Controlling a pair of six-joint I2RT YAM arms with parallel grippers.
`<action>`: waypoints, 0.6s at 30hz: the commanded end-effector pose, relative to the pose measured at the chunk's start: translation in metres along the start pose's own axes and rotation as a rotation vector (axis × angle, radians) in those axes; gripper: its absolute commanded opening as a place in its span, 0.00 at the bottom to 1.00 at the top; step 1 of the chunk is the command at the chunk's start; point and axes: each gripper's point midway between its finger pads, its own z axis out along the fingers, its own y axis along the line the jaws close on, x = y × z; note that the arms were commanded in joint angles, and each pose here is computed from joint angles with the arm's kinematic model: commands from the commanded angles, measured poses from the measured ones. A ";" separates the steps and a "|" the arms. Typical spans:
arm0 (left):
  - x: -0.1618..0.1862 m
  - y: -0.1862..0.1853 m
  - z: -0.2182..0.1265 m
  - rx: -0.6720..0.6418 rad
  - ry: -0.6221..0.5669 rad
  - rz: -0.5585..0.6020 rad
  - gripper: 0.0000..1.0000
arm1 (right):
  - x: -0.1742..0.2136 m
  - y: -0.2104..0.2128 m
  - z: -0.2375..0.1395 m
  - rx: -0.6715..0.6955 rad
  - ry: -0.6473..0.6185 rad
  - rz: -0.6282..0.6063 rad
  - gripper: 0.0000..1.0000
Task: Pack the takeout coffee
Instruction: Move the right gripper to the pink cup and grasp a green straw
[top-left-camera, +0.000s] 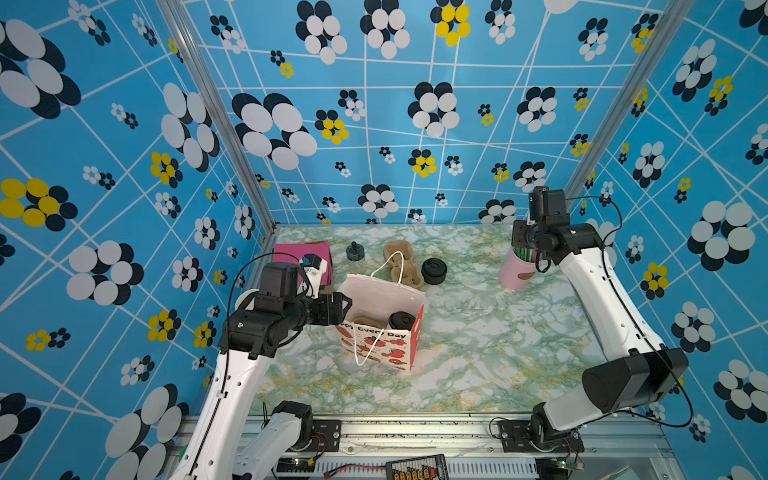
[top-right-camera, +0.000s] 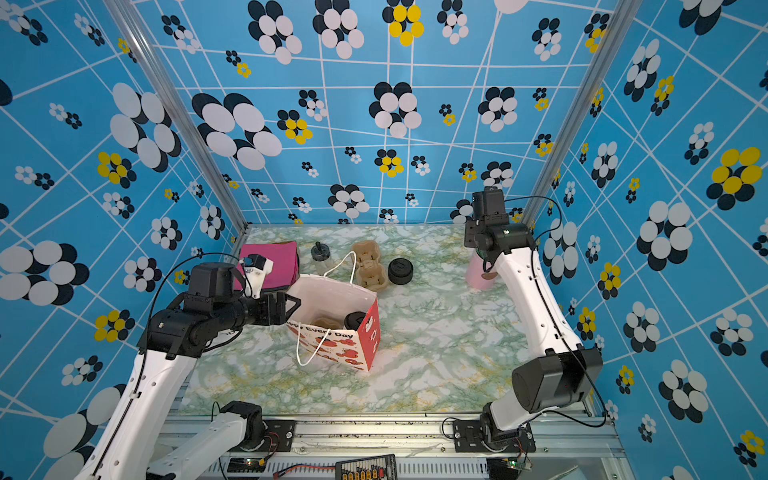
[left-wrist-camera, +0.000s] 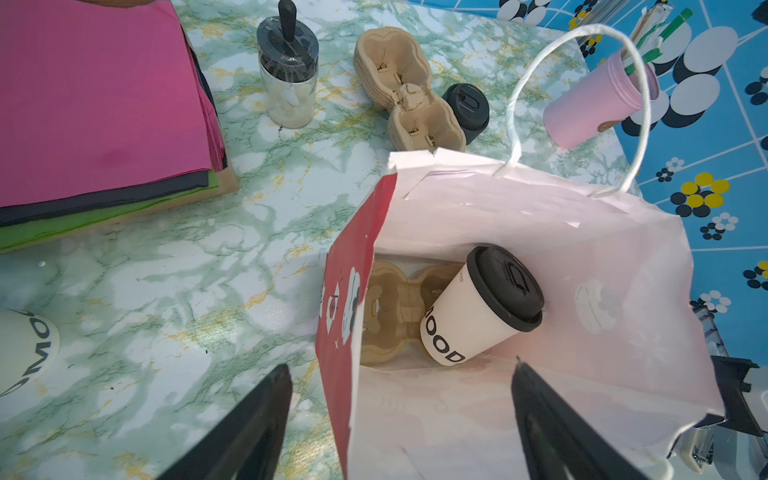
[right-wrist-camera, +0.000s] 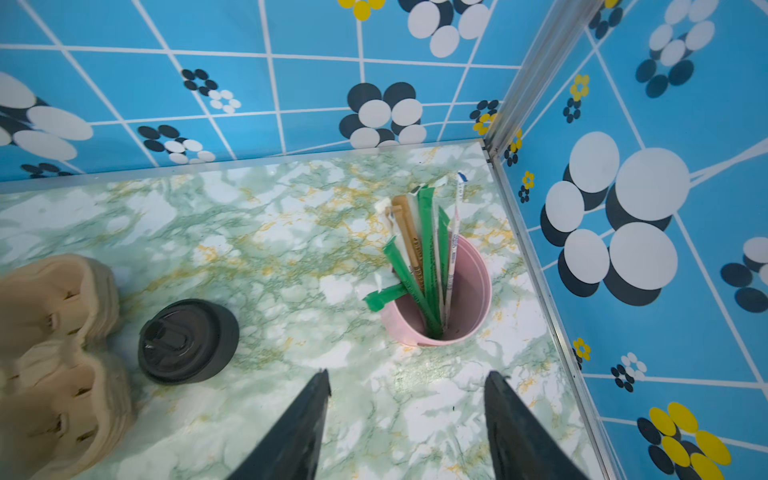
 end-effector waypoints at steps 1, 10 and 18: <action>-0.006 -0.007 -0.009 0.024 -0.036 0.030 0.89 | -0.013 -0.018 0.019 0.050 -0.036 0.053 0.59; -0.003 -0.008 -0.011 0.030 -0.043 0.058 0.97 | -0.019 -0.014 0.067 0.096 -0.003 -0.010 0.43; 0.000 -0.007 -0.010 0.032 -0.037 0.061 1.00 | -0.021 -0.019 0.095 0.135 0.024 -0.032 0.36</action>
